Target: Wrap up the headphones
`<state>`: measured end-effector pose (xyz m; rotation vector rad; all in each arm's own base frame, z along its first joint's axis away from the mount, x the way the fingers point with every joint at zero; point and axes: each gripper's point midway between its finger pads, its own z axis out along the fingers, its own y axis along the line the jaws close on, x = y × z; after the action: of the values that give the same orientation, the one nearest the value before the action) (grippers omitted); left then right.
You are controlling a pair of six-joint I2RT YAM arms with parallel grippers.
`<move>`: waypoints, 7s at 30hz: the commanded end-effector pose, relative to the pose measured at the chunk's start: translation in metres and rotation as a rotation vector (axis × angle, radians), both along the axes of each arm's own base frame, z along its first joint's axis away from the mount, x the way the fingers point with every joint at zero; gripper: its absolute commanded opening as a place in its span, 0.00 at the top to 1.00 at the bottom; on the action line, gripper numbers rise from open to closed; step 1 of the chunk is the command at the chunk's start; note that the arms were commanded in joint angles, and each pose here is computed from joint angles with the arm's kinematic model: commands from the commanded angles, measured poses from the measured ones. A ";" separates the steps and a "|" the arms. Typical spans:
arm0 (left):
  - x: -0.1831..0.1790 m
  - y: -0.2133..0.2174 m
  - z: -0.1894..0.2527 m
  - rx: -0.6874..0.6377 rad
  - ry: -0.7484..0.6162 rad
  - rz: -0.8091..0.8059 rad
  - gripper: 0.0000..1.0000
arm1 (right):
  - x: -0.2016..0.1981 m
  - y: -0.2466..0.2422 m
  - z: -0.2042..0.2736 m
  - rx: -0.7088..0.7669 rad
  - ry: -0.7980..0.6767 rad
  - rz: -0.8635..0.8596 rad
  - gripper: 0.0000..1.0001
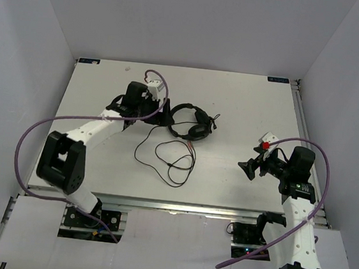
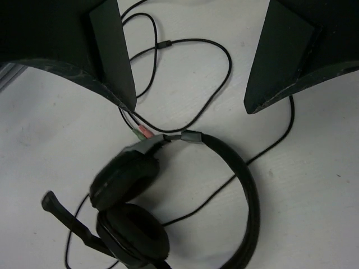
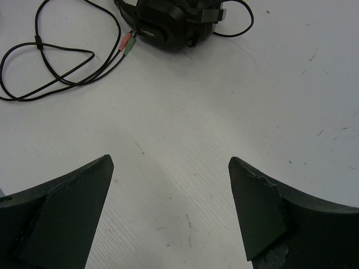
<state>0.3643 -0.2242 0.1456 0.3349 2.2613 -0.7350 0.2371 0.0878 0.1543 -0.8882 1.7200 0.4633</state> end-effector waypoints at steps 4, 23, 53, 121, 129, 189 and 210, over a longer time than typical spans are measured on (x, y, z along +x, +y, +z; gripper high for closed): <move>0.085 -0.006 -0.020 0.149 0.042 0.081 0.23 | 0.001 0.000 0.009 -0.017 -0.069 0.015 0.10; 0.121 -0.013 -0.106 0.421 0.019 -0.001 0.49 | 0.001 0.002 0.014 -0.036 -0.124 0.040 0.06; 0.004 -0.001 0.061 0.082 -0.309 0.021 1.00 | -0.044 0.040 0.016 0.034 -0.198 0.362 0.10; -0.082 0.031 0.369 -0.769 -0.452 0.319 1.00 | -0.046 0.321 0.126 0.579 0.213 0.964 0.50; -0.072 0.093 0.362 -0.799 -0.535 0.661 1.00 | -0.067 0.301 0.123 0.582 0.236 0.905 0.92; 0.093 0.007 0.082 -0.186 -0.182 0.911 1.00 | 0.056 0.168 0.133 -0.985 -0.595 0.273 0.91; 0.011 -0.028 0.025 0.083 -0.197 0.303 1.00 | 0.074 0.109 0.167 -0.854 -0.548 0.150 0.90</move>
<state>0.3830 -0.2339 0.1332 -0.0684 2.1880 -0.3065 0.3159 0.1947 0.3011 -1.5974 1.3679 -0.4952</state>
